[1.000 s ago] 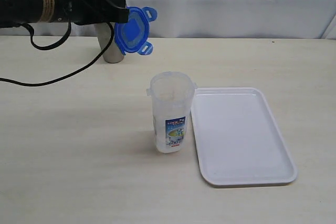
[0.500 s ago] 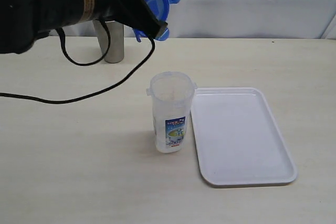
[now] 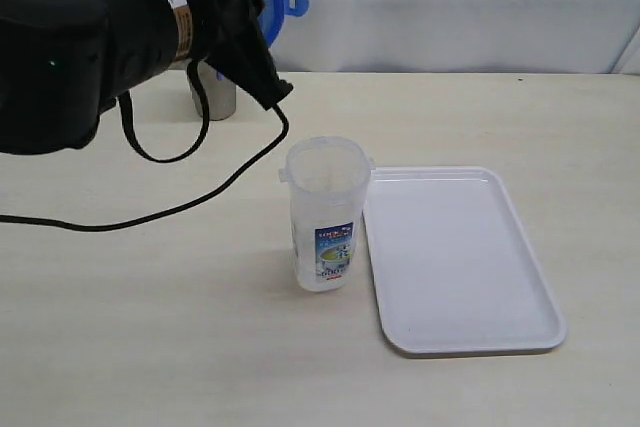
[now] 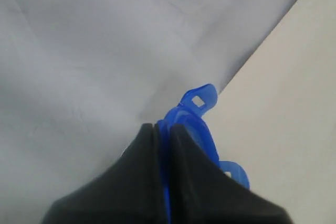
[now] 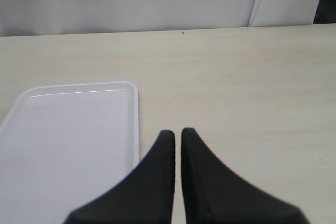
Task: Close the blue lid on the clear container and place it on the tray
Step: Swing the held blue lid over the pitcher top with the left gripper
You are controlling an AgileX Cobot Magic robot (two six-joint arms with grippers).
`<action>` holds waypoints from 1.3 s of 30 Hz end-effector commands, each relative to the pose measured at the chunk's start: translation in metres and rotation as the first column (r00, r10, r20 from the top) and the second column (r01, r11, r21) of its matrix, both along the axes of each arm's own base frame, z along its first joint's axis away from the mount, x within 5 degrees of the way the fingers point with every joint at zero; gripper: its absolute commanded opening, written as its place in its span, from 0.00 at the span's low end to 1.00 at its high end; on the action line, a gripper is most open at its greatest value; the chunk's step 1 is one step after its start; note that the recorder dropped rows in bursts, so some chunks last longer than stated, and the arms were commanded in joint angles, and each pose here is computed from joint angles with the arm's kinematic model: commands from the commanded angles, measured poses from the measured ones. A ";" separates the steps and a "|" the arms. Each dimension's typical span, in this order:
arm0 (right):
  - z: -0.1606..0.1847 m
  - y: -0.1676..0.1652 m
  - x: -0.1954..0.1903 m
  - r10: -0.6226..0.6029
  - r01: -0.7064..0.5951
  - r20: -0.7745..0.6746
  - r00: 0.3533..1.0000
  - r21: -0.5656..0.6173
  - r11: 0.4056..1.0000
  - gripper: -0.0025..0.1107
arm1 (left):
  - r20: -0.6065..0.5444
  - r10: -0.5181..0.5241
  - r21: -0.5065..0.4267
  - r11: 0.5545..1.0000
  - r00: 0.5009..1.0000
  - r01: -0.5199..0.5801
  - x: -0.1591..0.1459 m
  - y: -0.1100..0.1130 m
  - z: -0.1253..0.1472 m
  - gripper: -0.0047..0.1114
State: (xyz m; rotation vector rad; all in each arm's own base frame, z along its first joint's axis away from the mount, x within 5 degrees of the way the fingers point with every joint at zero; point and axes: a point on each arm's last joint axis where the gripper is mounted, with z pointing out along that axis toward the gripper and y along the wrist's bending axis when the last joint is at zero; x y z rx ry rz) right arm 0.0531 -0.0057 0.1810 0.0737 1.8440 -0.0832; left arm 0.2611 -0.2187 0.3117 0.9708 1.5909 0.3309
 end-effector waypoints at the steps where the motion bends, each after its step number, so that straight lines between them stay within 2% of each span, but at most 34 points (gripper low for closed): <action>1: 0.001 0.000 0.000 -0.002 0.002 0.016 1.000 -0.002 1.000 0.06 | -0.002 0.014 0.089 0.996 1.000 -0.014 -0.001 0.004 -0.013 0.04; 4: 0.001 0.000 0.000 -0.002 0.002 0.016 1.000 -0.002 1.000 0.06 | 0.018 -0.056 0.114 0.992 0.998 0.053 -0.002 -0.001 -0.011 0.04; 5: 0.001 0.000 0.000 -0.002 0.002 0.016 1.000 -0.002 1.000 0.06 | 0.000 -0.141 0.114 0.984 0.990 0.140 -0.006 -0.008 -0.013 0.04; 7: 0.001 0.000 0.000 -0.002 0.002 0.016 1.000 -0.002 1.000 0.06 | -0.022 -0.215 0.120 0.969 0.976 0.217 -0.009 -0.013 -0.015 0.04; 10: 0.001 0.000 0.000 -0.002 0.002 0.016 1.000 -0.002 1.000 0.06 | -0.021 -0.234 0.139 0.962 0.972 0.235 -0.010 -0.014 -0.015 0.04; 12: 0.001 0.000 0.000 -0.002 0.002 0.016 1.000 -0.002 1.000 0.06 | -0.045 -0.304 0.130 0.943 0.952 0.307 -0.014 -0.020 -0.017 0.04; 14: 0.001 0.000 0.000 -0.002 0.002 0.016 1.000 -0.002 1.000 0.06 | -0.042 -0.334 0.161 0.928 0.942 0.337 -0.015 -0.021 -0.017 0.04; 16: 0.001 0.000 0.000 -0.002 0.002 0.016 1.000 -0.002 1.000 0.06 | -0.026 -0.318 0.192 0.929 0.948 0.317 -0.013 -0.019 -0.016 0.04; 22: 0.001 0.000 0.000 -0.002 0.002 0.016 1.000 -0.002 1.000 0.06 | -0.024 -0.315 0.197 0.929 0.949 0.314 -0.013 -0.019 -0.016 0.04; 26: 0.001 0.000 0.000 -0.002 0.002 0.016 1.000 -0.002 1.000 0.06 | -0.009 -0.255 0.218 0.943 0.967 0.251 -0.008 -0.015 -0.018 0.04; 29: 0.001 0.000 0.000 -0.002 0.002 0.016 1.000 -0.002 1.000 0.06 | -0.027 -0.203 0.258 0.945 0.979 0.203 0.000 -0.016 -0.033 0.04; 34: 0.001 0.000 0.000 -0.002 0.002 0.016 1.000 -0.002 1.000 0.06 | -0.074 -0.200 0.291 0.933 0.977 0.213 0.009 -0.025 -0.055 0.04; 39: 0.001 0.000 0.000 -0.002 0.002 0.016 1.000 -0.002 1.000 0.06 | -0.060 -0.183 0.292 0.937 0.981 0.193 0.015 -0.029 -0.053 0.04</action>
